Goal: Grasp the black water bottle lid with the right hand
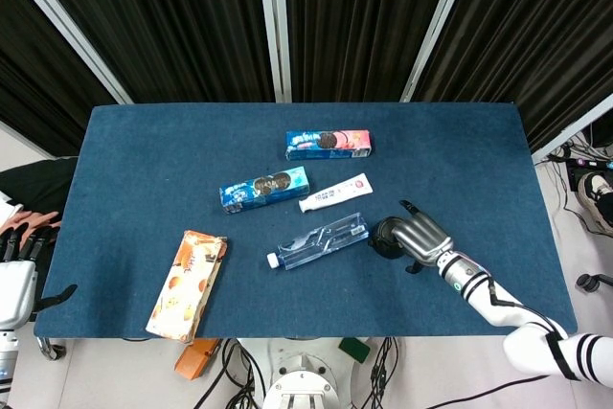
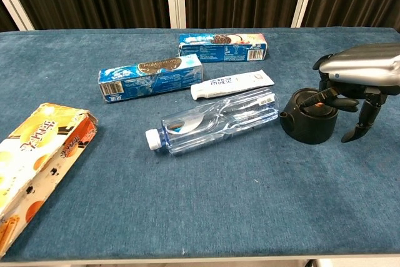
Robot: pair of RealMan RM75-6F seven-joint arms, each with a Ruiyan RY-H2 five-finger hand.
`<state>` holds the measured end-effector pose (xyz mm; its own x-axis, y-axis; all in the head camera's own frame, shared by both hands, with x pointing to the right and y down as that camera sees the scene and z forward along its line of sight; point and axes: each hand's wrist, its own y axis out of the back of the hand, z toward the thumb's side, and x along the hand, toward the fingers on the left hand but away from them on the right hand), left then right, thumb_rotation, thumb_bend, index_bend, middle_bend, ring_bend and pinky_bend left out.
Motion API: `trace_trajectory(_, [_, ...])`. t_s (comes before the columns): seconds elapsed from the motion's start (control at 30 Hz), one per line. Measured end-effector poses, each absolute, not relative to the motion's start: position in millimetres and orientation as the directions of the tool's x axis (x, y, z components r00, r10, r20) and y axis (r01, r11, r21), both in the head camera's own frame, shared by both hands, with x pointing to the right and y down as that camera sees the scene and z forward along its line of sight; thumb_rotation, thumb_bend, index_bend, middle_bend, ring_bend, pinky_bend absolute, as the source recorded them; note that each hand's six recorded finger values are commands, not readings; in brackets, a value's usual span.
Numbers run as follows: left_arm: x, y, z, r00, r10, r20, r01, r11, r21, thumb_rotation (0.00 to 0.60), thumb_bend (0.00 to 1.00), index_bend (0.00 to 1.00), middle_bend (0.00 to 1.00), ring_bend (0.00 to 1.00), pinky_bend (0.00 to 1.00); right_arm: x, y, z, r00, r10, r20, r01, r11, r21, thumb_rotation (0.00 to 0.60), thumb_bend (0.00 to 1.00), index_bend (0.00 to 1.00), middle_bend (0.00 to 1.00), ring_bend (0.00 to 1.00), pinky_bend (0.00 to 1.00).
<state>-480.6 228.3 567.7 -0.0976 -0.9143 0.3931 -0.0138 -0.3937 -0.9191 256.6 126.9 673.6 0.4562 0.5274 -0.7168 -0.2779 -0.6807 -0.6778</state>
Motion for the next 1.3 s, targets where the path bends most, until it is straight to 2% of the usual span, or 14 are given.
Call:
trace_trajectory(0.17, [-480.4, 228.5, 567.2, -0.098, -0.915, 0.392, -0.014, -0.393, -0.920, 0.600, 0.06, 0.15, 0.13, 0.02, 0.00, 253.1, 123.9, 671.6, 0.460, 0.527, -0.714, -0.239, -0.701, -0.672, 0.600, 0.00, 1.00, 0.95, 0.99, 0.25])
trace_trajectory(0.3, [-480.2, 228.7, 566.9, -0.098, -0.915, 0.392, -0.013, -0.393, -0.919, 0.600, 0.06, 0.15, 0.13, 0.02, 0.00, 250.7, 120.5, 669.6, 0.465, 0.534, -0.706, -0.199, -0.714, -0.671, 0.600, 0.00, 1.00, 0.98, 1.00, 0.31])
trace_trajectory(0.7, [-477.6, 227.7, 566.7, -0.086, -0.915, 0.394, -0.008, -0.394, -0.919, 0.600, 0.06, 0.15, 0.13, 0.02, 0.00, 252.6, 109.4, 656.9, 0.470, 0.568, -0.675, -0.075, -0.737, -0.672, 0.596, 0.00, 1.00, 1.00, 1.00, 0.32])
trace_trajectory(0.87, [-476.8, 227.2, 565.4, -0.082, -0.918, 0.388, -0.011, -0.388, -0.922, 0.600, 0.06, 0.15, 0.13, 0.02, 0.00, 256.3, 105.1, 645.3, 0.481, 0.596, -0.643, -0.025, -0.724, -0.690, 0.411, 0.00, 1.00, 1.00, 1.00, 0.32])
trace_trajectory(0.97, [-476.9, 227.6, 565.1, -0.082, -0.919, 0.387, -0.011, -0.387, -0.922, 0.600, 0.06, 0.15, 0.13, 0.02, 0.00, 258.5, 103.6, 636.2, 0.494, 0.617, -0.612, 0.005, -0.706, -0.708, 0.340, 0.00, 1.00, 1.00, 1.00, 0.32])
trace_trajectory(1.17, [-477.4, 228.6, 564.4, -0.082, -0.920, 0.384, -0.014, -0.384, -0.923, 0.600, 0.06, 0.15, 0.13, 0.02, 0.00, 266.9, 103.8, 618.4, 0.504, 0.662, -0.555, 0.058, -0.667, -0.743, 0.311, 0.02, 1.00, 1.00, 1.00, 0.38])
trace_trajectory(1.2, [-477.5, 228.6, 564.1, -0.082, -0.920, 0.382, -0.014, -0.383, -0.924, 0.600, 0.06, 0.15, 0.13, 0.02, 0.00, 267.8, 104.2, 616.5, 0.505, 0.668, -0.547, 0.063, -0.660, -0.749, 0.307, 0.05, 1.00, 1.00, 1.00, 0.39])
trace_trajectory(1.3, [-477.2, 228.9, 563.9, -0.081, -0.922, 0.379, -0.017, -0.379, -0.925, 0.600, 0.06, 0.15, 0.13, 0.02, 0.00, 270.3, 106.3, 610.8, 0.506, 0.688, -0.520, 0.075, -0.636, -0.768, 0.300, 0.27, 1.00, 1.00, 1.00, 0.42])
